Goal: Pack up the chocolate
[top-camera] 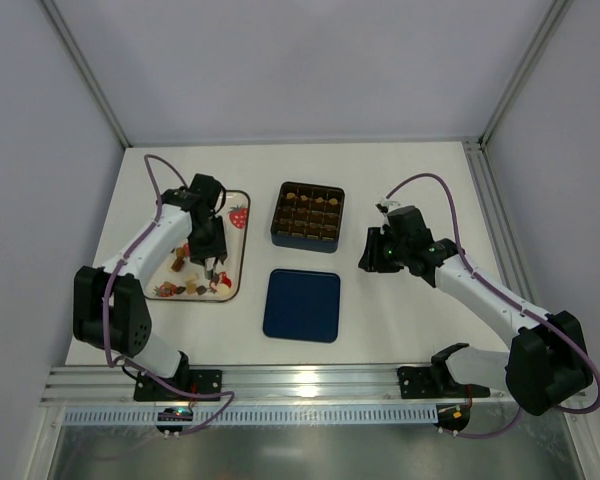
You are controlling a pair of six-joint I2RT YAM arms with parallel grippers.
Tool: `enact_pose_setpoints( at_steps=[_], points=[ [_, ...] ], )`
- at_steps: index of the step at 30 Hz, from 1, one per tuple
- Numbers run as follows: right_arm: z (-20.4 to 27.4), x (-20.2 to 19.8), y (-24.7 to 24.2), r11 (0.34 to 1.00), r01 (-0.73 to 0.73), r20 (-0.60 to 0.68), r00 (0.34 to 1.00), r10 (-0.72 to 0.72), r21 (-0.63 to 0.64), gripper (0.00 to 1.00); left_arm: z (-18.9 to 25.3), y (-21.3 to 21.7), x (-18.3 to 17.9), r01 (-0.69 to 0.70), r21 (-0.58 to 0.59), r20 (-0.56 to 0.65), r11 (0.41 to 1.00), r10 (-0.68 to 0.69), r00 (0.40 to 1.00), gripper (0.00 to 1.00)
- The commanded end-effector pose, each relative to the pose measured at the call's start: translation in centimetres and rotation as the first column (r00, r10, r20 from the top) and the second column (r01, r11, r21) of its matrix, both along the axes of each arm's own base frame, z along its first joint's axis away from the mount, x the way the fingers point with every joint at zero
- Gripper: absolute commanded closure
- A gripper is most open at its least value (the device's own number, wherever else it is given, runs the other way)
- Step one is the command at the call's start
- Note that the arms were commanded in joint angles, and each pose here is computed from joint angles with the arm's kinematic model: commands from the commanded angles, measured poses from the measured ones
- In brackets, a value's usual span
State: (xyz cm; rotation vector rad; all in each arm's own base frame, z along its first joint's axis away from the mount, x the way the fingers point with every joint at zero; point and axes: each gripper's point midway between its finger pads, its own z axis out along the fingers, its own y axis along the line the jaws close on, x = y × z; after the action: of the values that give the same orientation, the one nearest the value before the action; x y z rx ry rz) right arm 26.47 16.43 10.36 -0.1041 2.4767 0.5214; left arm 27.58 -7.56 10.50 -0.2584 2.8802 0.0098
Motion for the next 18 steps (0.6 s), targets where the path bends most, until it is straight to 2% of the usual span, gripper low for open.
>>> enact_pose_setpoints(
  at_steps=[1, 18],
  points=[
    [1.2, 0.8, 0.6, 1.0, -0.003, 0.051, 0.999, 0.001, 0.027, 0.6, 1.0, -1.0, 1.2, -0.029, -0.072, 0.066, 0.997, 0.034, 0.997, 0.58],
    [1.0, 0.7, 0.5, 1.0, -0.005, 0.052, 0.999, 0.004, 0.023, 0.6, 0.8, -1.1, 3.3, -0.031, -0.044, 0.053, 0.999, 0.033, 0.998, 0.6]
  ],
)
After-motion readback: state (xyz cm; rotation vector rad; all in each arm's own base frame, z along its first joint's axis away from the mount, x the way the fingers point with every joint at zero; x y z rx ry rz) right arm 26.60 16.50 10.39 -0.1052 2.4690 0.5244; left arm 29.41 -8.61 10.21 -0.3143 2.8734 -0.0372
